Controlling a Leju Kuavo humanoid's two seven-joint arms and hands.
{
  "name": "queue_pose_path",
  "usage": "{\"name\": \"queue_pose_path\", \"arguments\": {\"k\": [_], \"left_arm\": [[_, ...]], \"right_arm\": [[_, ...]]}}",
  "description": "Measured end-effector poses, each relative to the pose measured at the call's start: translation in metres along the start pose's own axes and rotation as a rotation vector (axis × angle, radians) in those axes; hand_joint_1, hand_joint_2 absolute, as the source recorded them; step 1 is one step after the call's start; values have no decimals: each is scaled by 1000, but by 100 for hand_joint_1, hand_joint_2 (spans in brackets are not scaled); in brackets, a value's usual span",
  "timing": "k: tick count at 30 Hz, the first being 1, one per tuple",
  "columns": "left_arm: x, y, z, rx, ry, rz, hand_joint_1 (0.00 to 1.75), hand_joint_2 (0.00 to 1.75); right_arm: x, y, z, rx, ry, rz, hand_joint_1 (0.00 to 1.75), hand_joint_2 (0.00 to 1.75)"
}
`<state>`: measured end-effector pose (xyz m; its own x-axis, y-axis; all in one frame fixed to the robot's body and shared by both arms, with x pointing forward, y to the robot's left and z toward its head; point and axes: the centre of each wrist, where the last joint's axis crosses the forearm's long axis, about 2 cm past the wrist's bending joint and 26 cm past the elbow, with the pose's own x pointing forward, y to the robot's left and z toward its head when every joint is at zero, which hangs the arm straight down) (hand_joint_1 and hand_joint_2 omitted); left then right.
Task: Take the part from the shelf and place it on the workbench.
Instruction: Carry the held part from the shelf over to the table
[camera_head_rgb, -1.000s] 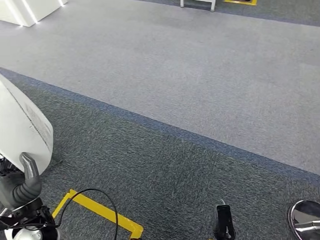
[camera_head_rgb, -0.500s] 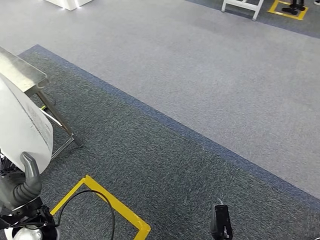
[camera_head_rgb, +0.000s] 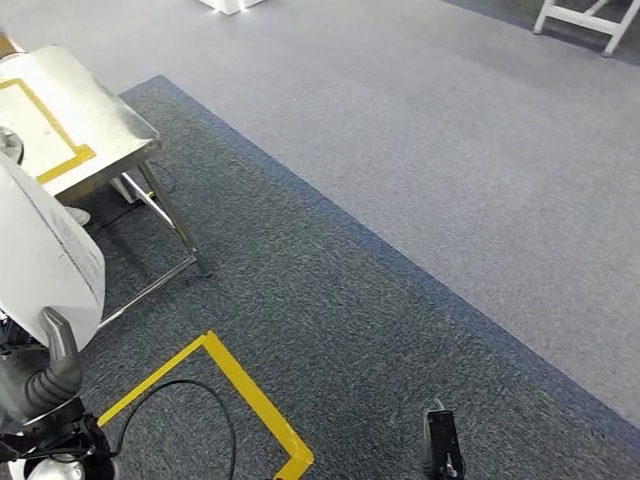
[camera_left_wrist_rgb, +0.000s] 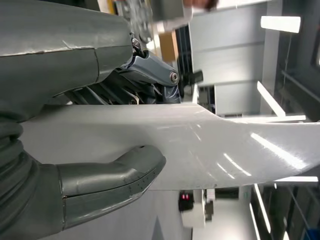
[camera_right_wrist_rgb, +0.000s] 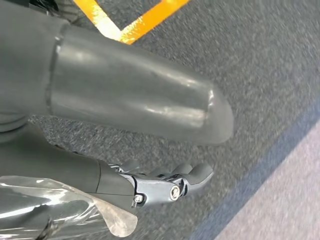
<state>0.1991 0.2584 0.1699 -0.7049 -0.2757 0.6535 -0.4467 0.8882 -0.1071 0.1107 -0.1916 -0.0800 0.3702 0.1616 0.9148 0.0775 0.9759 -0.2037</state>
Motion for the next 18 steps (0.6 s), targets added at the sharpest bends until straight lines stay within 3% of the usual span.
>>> {"name": "queue_pose_path", "arguments": {"k": [18], "left_arm": [[-3,0,0,0,9,7,175,175]], "right_arm": [[2,1,-3,17,-9,8,0,0]]}}
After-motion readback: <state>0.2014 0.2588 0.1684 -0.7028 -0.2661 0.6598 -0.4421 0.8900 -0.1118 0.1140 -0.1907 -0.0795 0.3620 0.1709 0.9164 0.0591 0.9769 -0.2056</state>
